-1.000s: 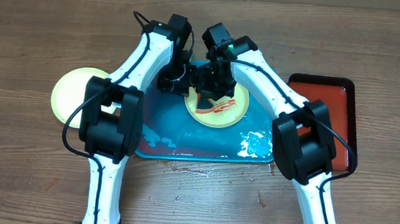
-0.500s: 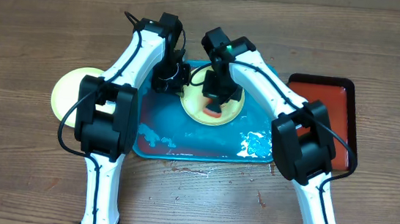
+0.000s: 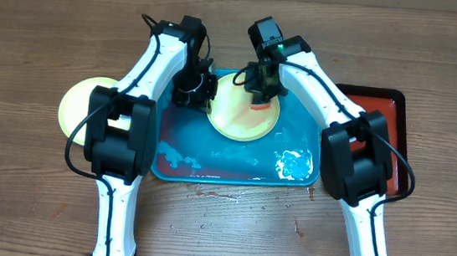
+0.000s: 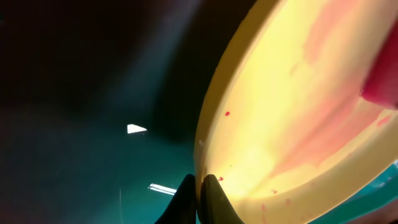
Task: Clean dirty plates on tray and stack at the side
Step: 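Scrub the second yellow plate with the sponge in the right gripper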
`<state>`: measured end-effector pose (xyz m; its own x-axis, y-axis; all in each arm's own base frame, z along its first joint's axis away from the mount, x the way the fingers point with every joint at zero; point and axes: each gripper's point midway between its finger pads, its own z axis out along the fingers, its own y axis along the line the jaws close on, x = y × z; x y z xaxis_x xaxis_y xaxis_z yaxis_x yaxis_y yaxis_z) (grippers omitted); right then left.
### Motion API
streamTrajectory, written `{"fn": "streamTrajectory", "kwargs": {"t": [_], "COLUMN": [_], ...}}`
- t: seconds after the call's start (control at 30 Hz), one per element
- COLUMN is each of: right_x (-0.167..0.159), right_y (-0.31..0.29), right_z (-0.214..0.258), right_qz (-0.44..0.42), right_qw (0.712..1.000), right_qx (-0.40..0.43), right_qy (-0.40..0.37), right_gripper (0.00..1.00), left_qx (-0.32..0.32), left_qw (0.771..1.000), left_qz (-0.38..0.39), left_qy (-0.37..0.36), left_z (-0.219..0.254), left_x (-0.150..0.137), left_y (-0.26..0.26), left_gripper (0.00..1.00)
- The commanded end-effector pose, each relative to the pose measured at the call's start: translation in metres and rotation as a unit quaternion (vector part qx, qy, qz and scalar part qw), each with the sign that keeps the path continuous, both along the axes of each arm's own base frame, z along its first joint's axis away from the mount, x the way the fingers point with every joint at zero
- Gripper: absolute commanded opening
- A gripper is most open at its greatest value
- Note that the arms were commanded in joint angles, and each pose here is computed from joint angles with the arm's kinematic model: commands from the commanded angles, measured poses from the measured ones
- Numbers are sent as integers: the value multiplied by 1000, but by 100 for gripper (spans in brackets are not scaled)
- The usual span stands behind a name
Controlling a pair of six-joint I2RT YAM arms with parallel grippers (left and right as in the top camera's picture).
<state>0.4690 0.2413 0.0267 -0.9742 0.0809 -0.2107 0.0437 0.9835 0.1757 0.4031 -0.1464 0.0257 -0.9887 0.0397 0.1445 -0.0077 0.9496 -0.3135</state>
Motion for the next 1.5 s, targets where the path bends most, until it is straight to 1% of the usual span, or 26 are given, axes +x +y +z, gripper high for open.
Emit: {"fn": "streamTrajectory", "kwargs": {"t": [0.0,0.1,0.17,0.37,0.47,0.63,0.8,0.9,1.03,1.2,1.33,1.4,1.47], "right_x": [-14,-30,-44,-69,-80,-91,-86,-82,-80,-72,-61,-60,-60], "right_y": [38,56,72,104,112,101,73,50,13,-17,-34,-33,-30], "right_z": [-24,-38,-43,-34,-30,-32,-35,-40,-46,-32,-18,-18,-24], "right_qz": [45,82,121,188,207,193,159,134,105,88,54,53,46], "right_qw": [994,985,973,947,937,937,943,950,962,973,983,984,984], "right_qx": [86,130,166,228,244,234,219,191,128,72,25,26,26], "right_qy": [49,84,106,127,139,171,195,206,217,199,171,168,170], "right_gripper": [4,4,4,4,4,4,4,4,4,4,4,4,4], "left_qx": [-29,-29,-29,-37,-41,-41,-39,-39,-38,-37,-37,-38,-41], "left_qw": [999,999,999,999,999,999,999,999,999,999,999,999,999], "left_qz": [-22,-22,-22,-22,-21,-17,1,8,15,16,14,11,8], "left_qy": [-3,-4,-4,-4,-6,-9,-12,-12,-12,-12,-17,-21,-26], "left_z": [7,7,7,8,9,8,8,8,8,8,8,8,8], "left_x": [-3,-3,-3,-3,-1,1,6,8,10,10,12,13,15], "left_y": [-6,-6,-6,-9,-10,-9,-3,2,8,10,7,5,1], "left_gripper": [4,4,4,4,4,4,4,4,4,4,4,4,13]}}
